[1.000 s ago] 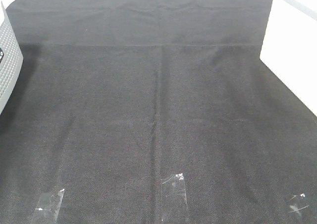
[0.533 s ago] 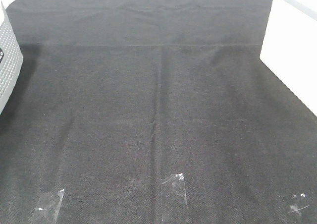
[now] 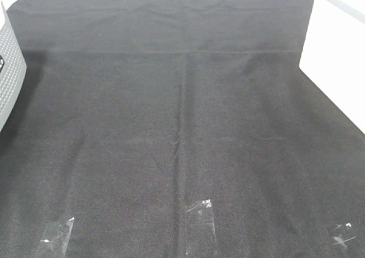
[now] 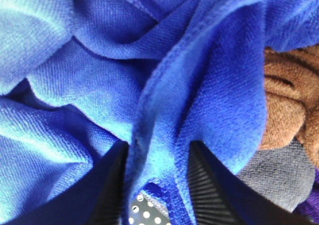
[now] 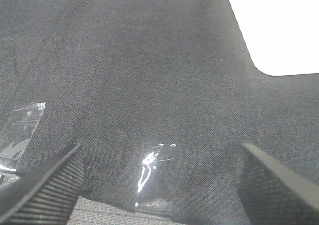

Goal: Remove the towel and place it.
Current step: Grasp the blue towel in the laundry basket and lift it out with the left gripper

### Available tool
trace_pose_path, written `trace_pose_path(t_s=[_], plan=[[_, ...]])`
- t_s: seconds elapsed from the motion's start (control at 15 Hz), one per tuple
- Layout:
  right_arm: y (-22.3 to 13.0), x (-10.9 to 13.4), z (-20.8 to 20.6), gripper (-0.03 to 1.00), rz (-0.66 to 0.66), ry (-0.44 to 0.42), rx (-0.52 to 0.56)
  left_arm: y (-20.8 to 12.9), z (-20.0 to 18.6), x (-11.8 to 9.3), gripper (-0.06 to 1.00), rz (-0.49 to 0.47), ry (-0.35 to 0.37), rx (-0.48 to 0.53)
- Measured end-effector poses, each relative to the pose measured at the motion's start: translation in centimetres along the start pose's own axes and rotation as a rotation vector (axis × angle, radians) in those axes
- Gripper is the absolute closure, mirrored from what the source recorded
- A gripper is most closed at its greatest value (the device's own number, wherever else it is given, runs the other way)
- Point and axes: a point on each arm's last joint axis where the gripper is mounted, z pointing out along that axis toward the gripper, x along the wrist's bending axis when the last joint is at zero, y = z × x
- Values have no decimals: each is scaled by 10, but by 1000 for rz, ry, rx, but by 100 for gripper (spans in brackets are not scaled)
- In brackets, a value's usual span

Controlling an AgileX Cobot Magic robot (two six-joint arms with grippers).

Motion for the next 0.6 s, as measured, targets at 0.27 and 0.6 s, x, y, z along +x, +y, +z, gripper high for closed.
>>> trace_pose_path(t_s=[0.27, 0.6], plan=[[0, 0, 0, 18, 0, 0, 0, 0, 0, 0, 62, -6, 3, -2], [0, 0, 0, 18, 0, 0, 0, 1, -1, 6, 94, -17, 60, -13]])
